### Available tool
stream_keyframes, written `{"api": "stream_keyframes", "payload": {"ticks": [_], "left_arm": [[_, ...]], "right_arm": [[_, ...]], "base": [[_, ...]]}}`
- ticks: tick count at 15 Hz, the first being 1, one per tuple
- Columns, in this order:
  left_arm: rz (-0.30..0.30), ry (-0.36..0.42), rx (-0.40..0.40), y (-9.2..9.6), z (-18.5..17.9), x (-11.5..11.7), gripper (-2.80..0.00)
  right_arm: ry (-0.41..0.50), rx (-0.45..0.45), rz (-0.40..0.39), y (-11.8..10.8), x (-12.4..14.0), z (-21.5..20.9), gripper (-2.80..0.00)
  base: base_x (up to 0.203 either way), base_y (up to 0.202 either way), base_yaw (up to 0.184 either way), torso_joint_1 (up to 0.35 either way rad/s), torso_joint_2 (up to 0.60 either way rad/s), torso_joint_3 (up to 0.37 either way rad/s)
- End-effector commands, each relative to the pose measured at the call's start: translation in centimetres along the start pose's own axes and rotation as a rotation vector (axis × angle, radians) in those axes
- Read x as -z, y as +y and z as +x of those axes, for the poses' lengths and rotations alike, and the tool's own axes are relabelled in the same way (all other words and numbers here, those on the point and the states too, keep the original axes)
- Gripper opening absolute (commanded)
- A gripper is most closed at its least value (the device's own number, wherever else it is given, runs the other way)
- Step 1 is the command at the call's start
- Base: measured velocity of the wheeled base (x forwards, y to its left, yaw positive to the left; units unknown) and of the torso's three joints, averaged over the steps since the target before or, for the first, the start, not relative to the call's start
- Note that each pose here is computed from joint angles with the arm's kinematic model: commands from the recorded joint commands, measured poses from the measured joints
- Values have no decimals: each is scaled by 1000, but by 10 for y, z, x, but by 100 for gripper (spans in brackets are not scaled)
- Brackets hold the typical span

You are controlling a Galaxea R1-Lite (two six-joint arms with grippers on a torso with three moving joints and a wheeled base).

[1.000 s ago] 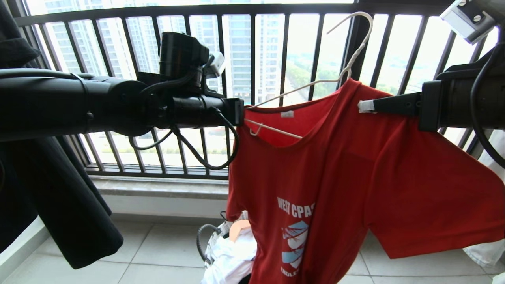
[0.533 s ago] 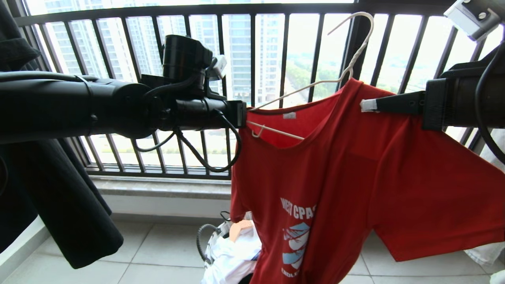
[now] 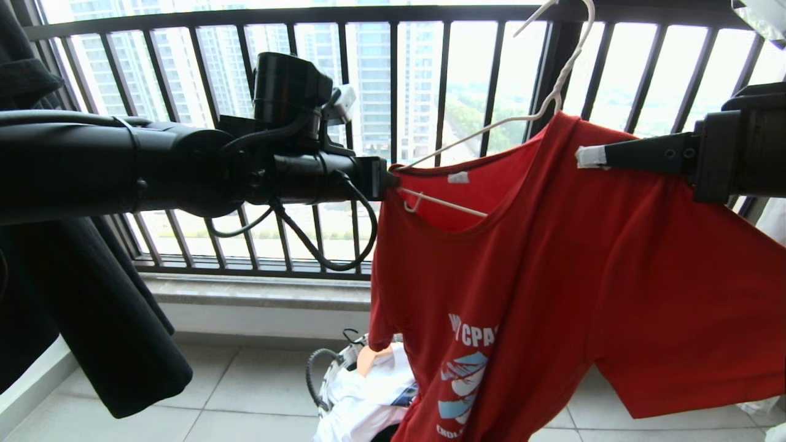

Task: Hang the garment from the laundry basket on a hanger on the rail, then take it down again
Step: Hang the clothes on the clothes rack

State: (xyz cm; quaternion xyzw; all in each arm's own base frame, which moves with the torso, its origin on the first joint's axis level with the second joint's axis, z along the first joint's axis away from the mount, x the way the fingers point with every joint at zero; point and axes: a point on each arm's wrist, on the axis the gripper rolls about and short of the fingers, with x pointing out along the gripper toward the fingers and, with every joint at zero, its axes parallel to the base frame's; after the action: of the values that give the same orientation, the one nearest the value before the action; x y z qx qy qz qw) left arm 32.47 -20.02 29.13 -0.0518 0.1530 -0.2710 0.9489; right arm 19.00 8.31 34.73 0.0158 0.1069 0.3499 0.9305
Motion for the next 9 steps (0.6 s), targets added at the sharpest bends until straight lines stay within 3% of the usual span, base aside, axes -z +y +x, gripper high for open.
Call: {"api": "stream_keyframes", "payload": {"ticks": [1, 5, 9], "left_arm": [[-1, -6, 5, -2, -4, -2, 0], [10, -11, 33, -13, -20, -3, 0], [12, -17, 27, -12, -19, -4, 0]], "right_arm": [[-1, -1, -1, 0, 0, 1, -280], [13, 5, 1, -4, 1, 10, -280], [5, 5, -1, -3, -1, 9, -280]], "base": [[0, 0, 0, 0, 0, 0], [0, 0, 0, 0, 0, 0], [0, 0, 0, 0, 0, 0]]}}
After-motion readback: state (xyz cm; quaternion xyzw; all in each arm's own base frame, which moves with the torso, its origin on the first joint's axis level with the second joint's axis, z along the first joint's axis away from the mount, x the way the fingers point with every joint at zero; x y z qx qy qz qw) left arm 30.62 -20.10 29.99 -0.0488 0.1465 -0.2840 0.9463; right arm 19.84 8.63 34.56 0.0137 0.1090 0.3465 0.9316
